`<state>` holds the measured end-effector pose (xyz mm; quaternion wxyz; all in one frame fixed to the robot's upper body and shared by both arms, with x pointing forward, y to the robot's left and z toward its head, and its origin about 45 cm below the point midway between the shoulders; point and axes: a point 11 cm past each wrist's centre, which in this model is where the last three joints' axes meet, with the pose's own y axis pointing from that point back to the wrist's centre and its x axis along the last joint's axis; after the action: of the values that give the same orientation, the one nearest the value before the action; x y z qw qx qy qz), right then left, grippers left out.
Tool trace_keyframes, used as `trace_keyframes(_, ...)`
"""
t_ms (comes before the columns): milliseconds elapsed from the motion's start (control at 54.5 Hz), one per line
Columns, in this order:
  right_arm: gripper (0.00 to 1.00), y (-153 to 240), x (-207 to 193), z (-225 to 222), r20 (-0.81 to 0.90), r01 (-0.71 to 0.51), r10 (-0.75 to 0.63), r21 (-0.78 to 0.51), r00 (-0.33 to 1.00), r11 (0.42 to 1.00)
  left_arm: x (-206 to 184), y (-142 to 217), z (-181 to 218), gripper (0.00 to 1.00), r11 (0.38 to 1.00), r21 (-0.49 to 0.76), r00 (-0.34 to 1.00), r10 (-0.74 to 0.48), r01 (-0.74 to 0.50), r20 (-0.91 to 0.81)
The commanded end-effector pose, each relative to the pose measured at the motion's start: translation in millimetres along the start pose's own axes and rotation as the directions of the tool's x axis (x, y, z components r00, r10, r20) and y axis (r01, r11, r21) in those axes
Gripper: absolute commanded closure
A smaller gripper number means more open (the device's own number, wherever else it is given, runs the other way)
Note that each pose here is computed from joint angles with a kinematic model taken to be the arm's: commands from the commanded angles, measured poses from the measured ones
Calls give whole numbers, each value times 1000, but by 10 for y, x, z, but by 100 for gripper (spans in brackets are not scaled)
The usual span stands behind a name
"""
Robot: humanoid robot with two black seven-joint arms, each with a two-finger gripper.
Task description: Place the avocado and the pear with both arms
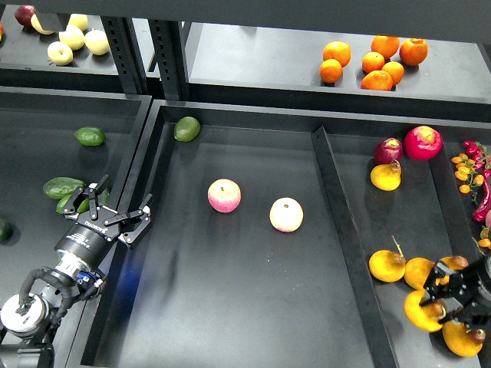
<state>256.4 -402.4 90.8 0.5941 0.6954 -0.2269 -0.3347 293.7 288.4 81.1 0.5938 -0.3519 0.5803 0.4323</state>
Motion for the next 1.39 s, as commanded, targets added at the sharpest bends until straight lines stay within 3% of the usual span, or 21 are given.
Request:
trace_keyframes(0,71,-93,-19,47,0,5,-5,-14,1000,1000,-2,-1,0,1,1000,0,1000,-1,1,0)
trace_keyframes(716,66,-377,-55,92,7,9,-9,-40,1000,999,-7,-3,0,1,1000,0,1000,-2,2,1)
trace_keyframes(1266,3,-285,-10,21,-6,-7,7,-21,1000,1000,-12,0,3,1,1000,-1,1000,-4,4,1)
trace_keyframes(1376,1,-198,16,-9,-4,-13,13,-5,1000,1000,-12,0,3,1,1000,-1,1000,-4,4,1)
